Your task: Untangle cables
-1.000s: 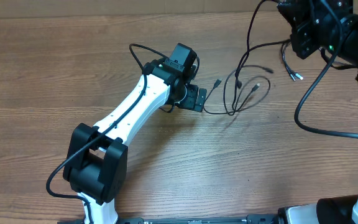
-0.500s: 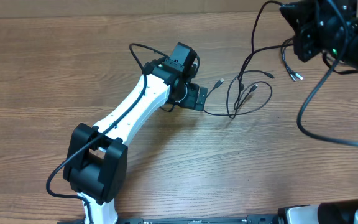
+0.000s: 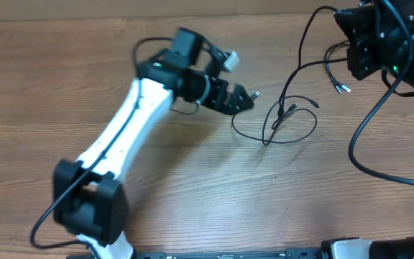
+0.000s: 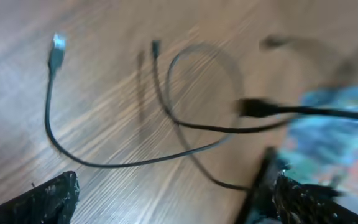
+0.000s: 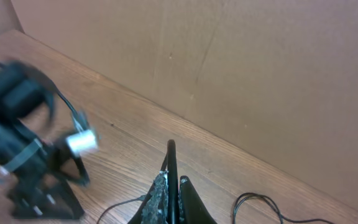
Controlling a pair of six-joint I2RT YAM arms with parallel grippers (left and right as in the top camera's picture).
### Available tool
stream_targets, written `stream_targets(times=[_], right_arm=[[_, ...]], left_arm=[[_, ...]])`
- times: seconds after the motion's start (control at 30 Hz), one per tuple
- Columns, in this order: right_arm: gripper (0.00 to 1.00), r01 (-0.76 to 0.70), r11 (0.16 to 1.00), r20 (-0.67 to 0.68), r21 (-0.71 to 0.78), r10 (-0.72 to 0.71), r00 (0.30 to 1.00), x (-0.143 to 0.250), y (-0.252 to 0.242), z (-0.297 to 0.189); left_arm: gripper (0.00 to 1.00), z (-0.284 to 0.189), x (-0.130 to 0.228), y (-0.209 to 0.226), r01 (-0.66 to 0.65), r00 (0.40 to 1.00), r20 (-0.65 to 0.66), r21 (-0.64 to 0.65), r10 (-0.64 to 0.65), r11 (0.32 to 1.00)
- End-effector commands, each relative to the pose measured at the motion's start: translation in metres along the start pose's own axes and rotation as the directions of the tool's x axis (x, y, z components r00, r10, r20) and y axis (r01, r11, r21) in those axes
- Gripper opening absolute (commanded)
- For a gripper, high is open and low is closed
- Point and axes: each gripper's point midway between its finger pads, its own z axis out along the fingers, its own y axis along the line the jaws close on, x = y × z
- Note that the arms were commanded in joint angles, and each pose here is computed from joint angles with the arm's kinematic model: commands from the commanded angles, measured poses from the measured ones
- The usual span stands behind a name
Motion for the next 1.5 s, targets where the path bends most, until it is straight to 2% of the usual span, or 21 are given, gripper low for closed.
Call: stream_targets(times=[0.0, 0.13, 0.33, 0.77, 1.1, 1.23, 1.47], right_arm=[[0.04, -0.003, 1.0, 0.039, -0.031, 0.004, 0.999, -0.009, 0.007, -0.008], [0.04, -0.006, 0.998, 0.037, -0.065, 0.008, 0.999, -0.009, 0.011, -0.003], [0.04, -0.016, 0.989, 0.03, -0.15, 0.021, 0.999, -0.007, 0.024, 0.004], [0.04, -0.025, 0.972, 0.03, -0.234, 0.032, 0.999, -0.005, 0.039, 0.001], [0.04, -0.024, 0.969, 0.034, -0.247, 0.034, 0.999, -0.006, 0.041, 0.0], [0.04, -0.026, 0.975, 0.024, -0.219, 0.032, 0.999, -0.004, 0.036, 0.002], [0.04, -0.027, 0.992, -0.002, -0.126, 0.027, 1.0, 0.001, 0.02, 0.004]], left_arm=[[1.0, -0.053, -0.02, -0.044, -0.041, 0.995, 0.102, 0.222, 0.019, 0.974], [1.0, -0.067, -0.02, -0.06, 0.0, 0.995, 0.092, 0.348, -0.034, 0.937], [1.0, -0.055, -0.017, -0.072, -0.009, 0.997, 0.07, 0.351, -0.016, 0.936], [1.0, -0.017, -0.025, -0.048, 0.083, 0.991, 0.096, 0.057, -0.088, 0.995], [1.0, 0.011, -0.012, -0.054, 0.042, 0.997, 0.071, -0.083, -0.036, 0.996], [1.0, 0.013, -0.002, -0.037, 0.068, 0.997, 0.054, -0.2, -0.058, 0.977], [1.0, 0.005, 0.011, -0.02, 0.112, 0.994, 0.019, -0.258, -0.11, 0.96]])
